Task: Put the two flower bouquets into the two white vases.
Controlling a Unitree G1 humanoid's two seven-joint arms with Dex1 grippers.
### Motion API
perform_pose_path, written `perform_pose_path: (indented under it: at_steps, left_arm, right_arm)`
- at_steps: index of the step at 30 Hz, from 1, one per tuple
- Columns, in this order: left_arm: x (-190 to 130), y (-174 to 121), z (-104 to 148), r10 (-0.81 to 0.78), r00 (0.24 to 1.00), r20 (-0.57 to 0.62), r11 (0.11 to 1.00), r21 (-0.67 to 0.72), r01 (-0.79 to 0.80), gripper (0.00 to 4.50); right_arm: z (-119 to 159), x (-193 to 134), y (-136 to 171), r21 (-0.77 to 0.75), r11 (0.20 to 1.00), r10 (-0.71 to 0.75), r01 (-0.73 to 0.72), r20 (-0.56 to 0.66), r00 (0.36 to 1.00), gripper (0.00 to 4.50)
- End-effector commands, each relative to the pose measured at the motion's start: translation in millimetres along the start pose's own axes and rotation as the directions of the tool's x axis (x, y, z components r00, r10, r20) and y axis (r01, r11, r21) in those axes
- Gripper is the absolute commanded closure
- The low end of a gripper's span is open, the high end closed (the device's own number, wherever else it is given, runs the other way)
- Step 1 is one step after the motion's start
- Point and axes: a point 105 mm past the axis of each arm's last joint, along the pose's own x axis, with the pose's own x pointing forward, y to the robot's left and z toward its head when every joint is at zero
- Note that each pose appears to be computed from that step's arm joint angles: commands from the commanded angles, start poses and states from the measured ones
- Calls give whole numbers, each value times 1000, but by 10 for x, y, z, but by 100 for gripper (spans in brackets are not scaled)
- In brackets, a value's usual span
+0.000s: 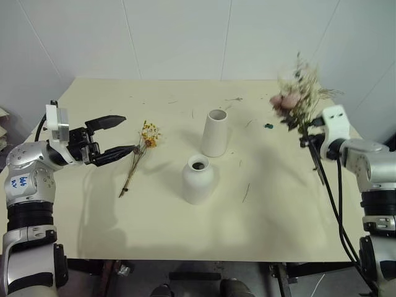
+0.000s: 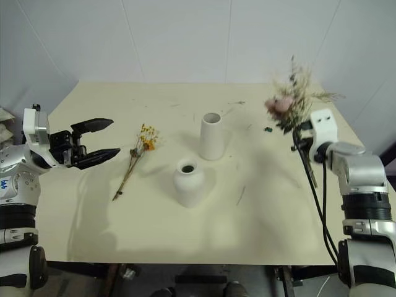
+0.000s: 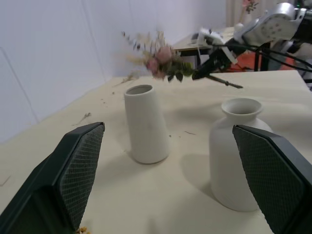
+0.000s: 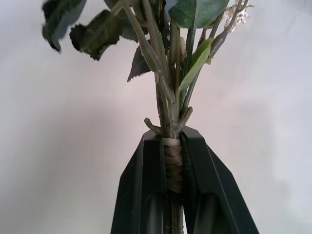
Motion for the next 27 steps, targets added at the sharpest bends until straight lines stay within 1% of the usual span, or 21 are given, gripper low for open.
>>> perform_pose_path:
  at_steps: [1, 3, 4, 6, 8, 9, 12, 13, 15, 17, 18, 20, 22, 24, 27]
  left_arm:
    - [49, 89, 76, 43, 999, 20, 999, 18, -44, 0]
    - [86, 97, 67, 44, 999, 26, 999, 13, -45, 0]
    - [111, 109, 78, 47, 998, 44, 999, 12, -47, 0]
    - [149, 134, 89, 57, 996, 66, 998, 1, -57, 0]
    - [175, 149, 91, 62, 995, 74, 998, -13, -61, 0]
    - [185, 142, 89, 57, 996, 74, 998, -20, -55, 0]
    - [184, 154, 58, 63, 997, 46, 998, -27, -62, 0]
    - [171, 147, 51, 57, 998, 40, 998, -22, -57, 0]
    - [142, 138, 51, 53, 998, 35, 998, -19, -53, 0]
    - [125, 146, 53, 60, 998, 30, 998, -22, -60, 0]
    - [109, 153, 58, 67, 997, 26, 998, -22, -67, 0]
    - [91, 160, 63, 74, 997, 20, 997, -22, -74, 0]
    - [60, 168, 64, 86, 996, 11, 996, -15, -86, 0]
    - [35, 153, 59, 90, 996, 6, 996, -10, -90, 0]
    - [14, 130, 56, 96, 995, 4, 995, -6, -96, 0]
  right_arm:
    - [502, -80, -6, -28, 999, -23, 30, 215, 976, 443]
    - [686, -89, 42, -39, 999, -14, 27, 308, 951, 443]
    - [852, -101, 76, -42, 999, -15, 33, 390, 921, 443]
    - [1060, -100, 137, -33, 999, -13, 33, 476, 880, 443]
    - [1140, -53, 191, -18, 1000, -3, 13, 489, 872, 443]
    - [1192, -24, 222, -23, 999, -11, 26, 497, 868, 443]
    - [1338, 9, 331, -56, 998, 5, 31, 554, 833, 443]
    - [1406, 11, 404, -65, 998, 32, 8, 593, 805, 443]
    - [1555, -16, 582, -73, 995, 96, -62, 688, 719, 443]
    - [1633, -28, 696, -78, 990, 134, -114, 740, 659, 443]
    - [1682, -40, 789, -96, 984, 168, -148, 768, 618, 443]
    - [1731, -53, 888, -123, 976, 204, -178, 797, 568, 443]
    - [1762, -25, 1025, -152, 965, 246, -212, 802, 544, 443]
    - [1817, 4, 1233, -185, 947, 300, -263, 804, 513, 443]
    - [1867, 54, 1428, -188, 931, 329, -313, 805, 494, 443]
